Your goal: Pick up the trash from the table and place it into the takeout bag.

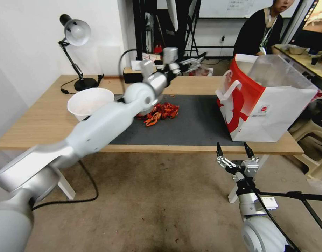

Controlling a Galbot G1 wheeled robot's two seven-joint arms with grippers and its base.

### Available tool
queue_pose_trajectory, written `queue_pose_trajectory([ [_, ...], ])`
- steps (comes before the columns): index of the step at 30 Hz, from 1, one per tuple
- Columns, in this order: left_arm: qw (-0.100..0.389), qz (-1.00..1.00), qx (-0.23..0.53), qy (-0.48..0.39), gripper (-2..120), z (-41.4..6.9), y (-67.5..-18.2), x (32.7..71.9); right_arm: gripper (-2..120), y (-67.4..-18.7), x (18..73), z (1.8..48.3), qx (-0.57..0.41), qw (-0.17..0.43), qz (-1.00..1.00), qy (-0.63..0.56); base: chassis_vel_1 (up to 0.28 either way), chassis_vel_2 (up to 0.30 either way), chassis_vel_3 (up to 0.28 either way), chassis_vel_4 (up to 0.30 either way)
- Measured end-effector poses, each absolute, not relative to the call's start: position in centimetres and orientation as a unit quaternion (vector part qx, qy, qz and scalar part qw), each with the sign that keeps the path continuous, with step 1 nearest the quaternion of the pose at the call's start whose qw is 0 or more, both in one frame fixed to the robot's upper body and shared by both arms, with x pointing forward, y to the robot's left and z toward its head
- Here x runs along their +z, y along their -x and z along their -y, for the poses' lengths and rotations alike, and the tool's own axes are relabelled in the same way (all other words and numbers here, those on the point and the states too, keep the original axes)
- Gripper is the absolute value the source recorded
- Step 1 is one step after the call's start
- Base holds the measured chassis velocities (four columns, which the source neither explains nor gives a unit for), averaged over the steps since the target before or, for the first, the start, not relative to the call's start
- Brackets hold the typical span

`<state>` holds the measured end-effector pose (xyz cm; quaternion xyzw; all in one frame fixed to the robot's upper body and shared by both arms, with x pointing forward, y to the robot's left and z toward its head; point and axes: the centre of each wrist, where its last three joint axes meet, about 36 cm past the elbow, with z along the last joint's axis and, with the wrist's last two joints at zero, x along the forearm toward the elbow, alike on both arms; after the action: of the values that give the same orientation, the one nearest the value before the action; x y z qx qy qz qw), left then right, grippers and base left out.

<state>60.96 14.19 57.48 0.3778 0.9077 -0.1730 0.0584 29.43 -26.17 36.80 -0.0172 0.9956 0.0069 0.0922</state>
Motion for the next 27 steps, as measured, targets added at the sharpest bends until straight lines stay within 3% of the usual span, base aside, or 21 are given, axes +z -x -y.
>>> queue_pose_trajectory([
  [9,0.066,-0.933,-0.155,-0.318,100,-21.5,-56.8,55.0,100,-29.4,36.7,25.8,0.007,0.091,-0.996,0.021,0.0,0.0,0.0,0.0],
  [27,0.055,-0.956,-0.12,-0.261,100,-26.9,-47.3,50.0,100,-29.2,36.4,25.4,0.01,0.085,-0.996,0.026,0.0,0.0,0.0,0.0],
])
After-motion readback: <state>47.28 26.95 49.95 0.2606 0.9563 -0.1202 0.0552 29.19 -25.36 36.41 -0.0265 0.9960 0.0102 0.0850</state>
